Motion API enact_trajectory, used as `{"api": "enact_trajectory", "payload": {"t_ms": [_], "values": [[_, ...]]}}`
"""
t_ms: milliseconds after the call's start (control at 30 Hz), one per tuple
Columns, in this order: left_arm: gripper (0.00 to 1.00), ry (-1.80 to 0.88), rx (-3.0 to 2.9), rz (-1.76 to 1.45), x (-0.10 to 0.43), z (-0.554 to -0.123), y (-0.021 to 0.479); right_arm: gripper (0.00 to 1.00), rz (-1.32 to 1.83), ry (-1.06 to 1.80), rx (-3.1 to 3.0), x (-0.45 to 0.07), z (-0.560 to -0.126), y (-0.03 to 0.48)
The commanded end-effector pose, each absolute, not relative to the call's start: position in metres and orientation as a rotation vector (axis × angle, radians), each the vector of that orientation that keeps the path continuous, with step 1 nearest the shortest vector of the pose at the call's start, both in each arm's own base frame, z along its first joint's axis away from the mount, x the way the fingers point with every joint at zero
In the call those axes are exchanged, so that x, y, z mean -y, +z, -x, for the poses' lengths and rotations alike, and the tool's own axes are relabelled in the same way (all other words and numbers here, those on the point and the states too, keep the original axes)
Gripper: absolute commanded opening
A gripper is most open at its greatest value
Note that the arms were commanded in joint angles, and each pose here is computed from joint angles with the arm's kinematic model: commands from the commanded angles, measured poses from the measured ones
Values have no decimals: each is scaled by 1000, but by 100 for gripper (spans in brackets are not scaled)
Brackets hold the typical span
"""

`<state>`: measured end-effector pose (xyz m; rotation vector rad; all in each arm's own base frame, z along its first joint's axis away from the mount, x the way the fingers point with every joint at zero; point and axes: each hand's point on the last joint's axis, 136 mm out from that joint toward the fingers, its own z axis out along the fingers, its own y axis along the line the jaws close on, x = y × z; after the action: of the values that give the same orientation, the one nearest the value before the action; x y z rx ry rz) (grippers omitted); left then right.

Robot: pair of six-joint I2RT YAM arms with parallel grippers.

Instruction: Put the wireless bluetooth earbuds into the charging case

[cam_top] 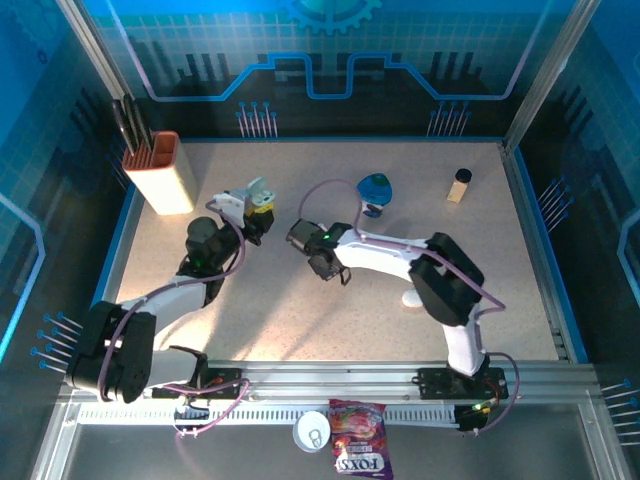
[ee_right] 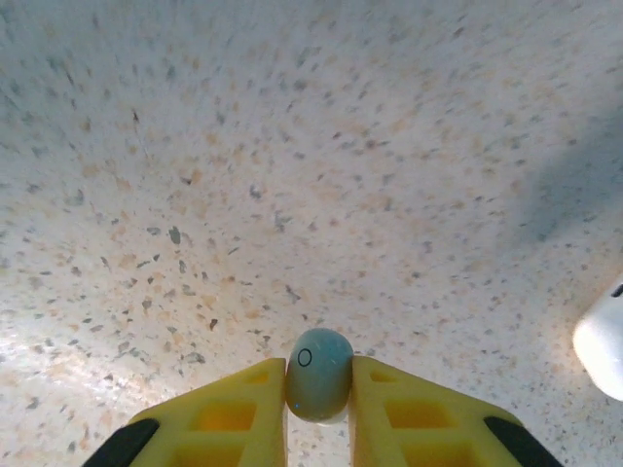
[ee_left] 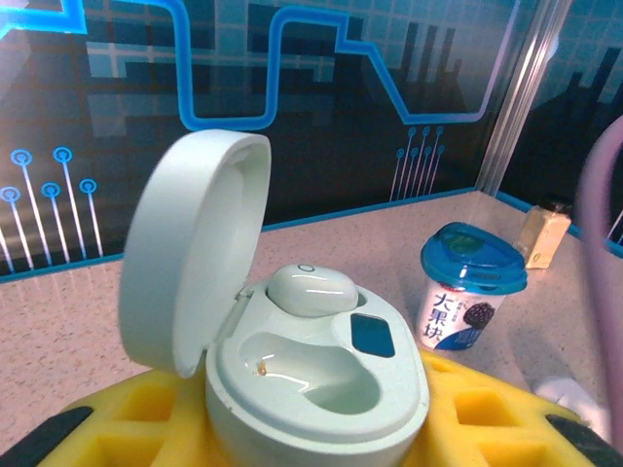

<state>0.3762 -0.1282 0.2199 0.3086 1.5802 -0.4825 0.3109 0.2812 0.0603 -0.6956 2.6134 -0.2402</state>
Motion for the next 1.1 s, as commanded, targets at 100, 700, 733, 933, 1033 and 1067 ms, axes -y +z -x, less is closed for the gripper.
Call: {"api": "enact_trajectory", "payload": {"t_ms": [100,700,733,933,1033,1067], "values": [[35,-587,-1449,-331,140,-374,234,20,515,344,-2363,-313,-327,145],[35,-592,-1325,-592,215,-360,230,21,389,1068,-1905,-331,-315,288],[35,-593,-1325,-596,217,-360,229,21,393,1077,-1903,-333,-315,289],[34,-613,-1297,-606,228,-358,235,21,387,1093,-1937,-338,-319,278],[34,-619,-1286,-620,231,-354,236,21,386,1096,-1943,-340,-320,275],[34,-619,-1282,-623,232,-354,237,21,384,1091,-1946,-340,-321,274]]}}
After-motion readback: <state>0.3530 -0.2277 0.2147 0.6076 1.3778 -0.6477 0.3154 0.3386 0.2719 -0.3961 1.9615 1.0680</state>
